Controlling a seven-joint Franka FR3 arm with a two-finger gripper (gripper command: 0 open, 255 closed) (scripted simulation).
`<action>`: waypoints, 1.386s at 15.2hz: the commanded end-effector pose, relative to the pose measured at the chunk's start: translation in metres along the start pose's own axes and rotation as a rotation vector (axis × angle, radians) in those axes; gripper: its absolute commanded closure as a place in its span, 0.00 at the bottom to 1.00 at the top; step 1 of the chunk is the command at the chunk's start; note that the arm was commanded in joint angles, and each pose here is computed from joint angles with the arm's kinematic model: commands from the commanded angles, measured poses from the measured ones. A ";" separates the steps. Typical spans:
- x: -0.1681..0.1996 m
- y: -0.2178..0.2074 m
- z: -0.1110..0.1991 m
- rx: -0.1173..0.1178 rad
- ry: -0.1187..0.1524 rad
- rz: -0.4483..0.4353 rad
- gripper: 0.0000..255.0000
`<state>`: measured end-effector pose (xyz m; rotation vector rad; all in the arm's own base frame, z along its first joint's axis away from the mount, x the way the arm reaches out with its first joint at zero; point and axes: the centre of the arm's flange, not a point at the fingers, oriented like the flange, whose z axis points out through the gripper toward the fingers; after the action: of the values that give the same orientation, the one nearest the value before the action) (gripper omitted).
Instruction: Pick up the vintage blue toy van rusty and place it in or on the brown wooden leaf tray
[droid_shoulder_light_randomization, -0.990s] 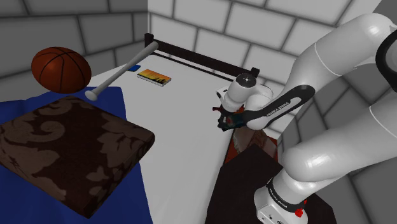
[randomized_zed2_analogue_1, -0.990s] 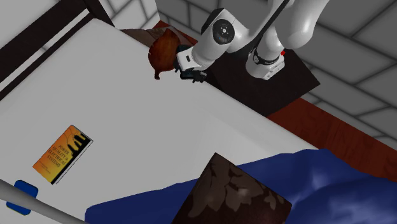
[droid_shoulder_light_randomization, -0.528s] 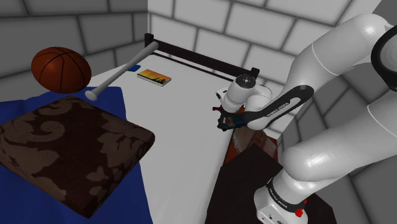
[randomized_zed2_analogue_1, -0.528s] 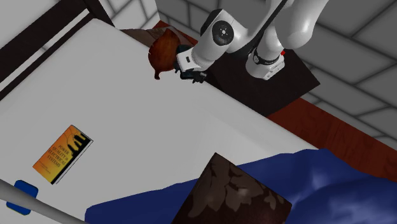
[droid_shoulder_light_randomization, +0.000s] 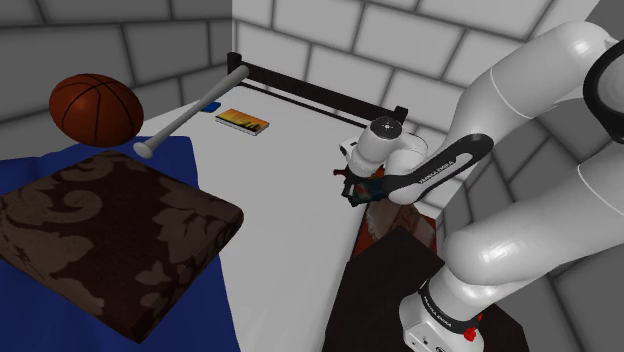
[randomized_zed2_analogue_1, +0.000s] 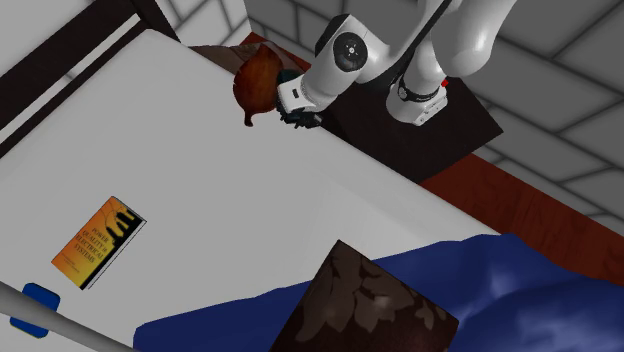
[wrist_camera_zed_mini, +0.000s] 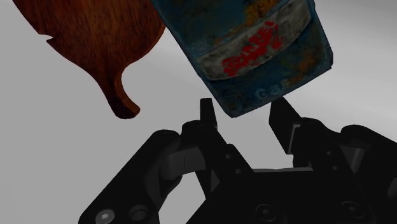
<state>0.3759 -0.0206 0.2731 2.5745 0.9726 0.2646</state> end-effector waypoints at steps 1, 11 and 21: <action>0.000 0.000 0.000 0.000 -0.001 0.001 1.00; 0.002 0.019 -0.043 0.000 -0.001 0.001 1.00; 0.004 0.040 -0.090 0.000 -0.001 0.001 1.00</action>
<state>0.3762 -0.0205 0.3672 2.5754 0.9711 0.2629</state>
